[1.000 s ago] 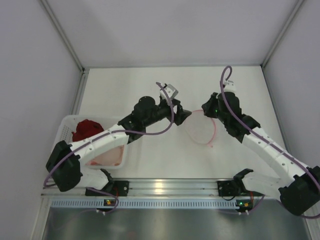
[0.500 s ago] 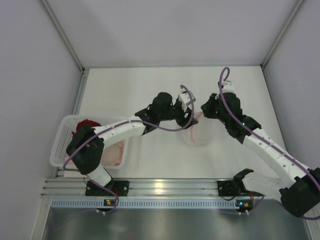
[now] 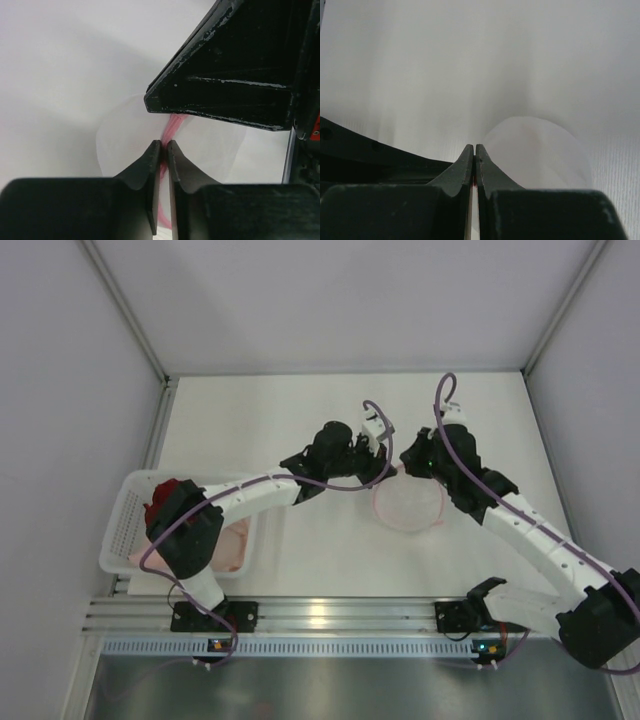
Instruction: Place the bra in the laundry bag and zip it closed
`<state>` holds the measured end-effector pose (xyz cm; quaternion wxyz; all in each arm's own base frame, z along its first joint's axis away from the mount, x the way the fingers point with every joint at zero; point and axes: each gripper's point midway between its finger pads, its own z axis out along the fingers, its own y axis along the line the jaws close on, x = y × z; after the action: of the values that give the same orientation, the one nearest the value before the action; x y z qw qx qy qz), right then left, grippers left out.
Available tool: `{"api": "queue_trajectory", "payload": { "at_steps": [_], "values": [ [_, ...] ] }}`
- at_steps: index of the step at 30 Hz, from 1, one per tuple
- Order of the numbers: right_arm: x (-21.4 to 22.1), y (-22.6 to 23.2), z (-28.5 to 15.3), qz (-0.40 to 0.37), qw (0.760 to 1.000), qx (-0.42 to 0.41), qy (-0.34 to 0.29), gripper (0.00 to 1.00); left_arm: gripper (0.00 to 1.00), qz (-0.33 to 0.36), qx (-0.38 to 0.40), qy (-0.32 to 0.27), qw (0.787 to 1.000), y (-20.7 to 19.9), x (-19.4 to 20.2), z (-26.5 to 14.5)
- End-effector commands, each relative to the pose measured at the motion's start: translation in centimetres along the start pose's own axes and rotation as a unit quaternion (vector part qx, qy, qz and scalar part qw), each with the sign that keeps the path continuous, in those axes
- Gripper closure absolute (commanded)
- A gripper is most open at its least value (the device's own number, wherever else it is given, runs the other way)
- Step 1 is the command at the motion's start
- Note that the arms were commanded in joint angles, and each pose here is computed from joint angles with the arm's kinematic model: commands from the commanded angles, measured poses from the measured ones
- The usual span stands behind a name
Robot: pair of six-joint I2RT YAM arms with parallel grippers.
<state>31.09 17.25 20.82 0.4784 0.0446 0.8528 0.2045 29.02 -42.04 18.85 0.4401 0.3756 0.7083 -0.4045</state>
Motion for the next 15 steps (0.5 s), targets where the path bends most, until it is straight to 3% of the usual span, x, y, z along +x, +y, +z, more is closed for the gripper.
{"api": "queue_trajectory", "payload": {
  "at_steps": [1,4,9,15],
  "values": [
    [-3.4,2.2,-0.7,0.009,0.998,-0.031,-0.046,1.0,0.88,0.007,0.005,-0.038,0.999,-0.2,-2.6,0.2],
    [-3.6,2.0,-0.7,0.008,0.998,-0.025,-0.049,1.0,1.0,0.006,-0.005,-0.054,0.999,0.0,-2.7,-0.1],
    [-3.6,1.6,-0.5,0.008,0.999,-0.015,-0.052,1.0,1.0,-0.006,-0.044,-0.111,0.993,0.4,-4.8,-2.6],
    [-3.1,1.5,0.5,0.007,0.999,-0.01,-0.043,1.0,1.0,-0.05,-0.122,-0.16,0.978,1.7,-4.5,-6.9]
  ]
}}
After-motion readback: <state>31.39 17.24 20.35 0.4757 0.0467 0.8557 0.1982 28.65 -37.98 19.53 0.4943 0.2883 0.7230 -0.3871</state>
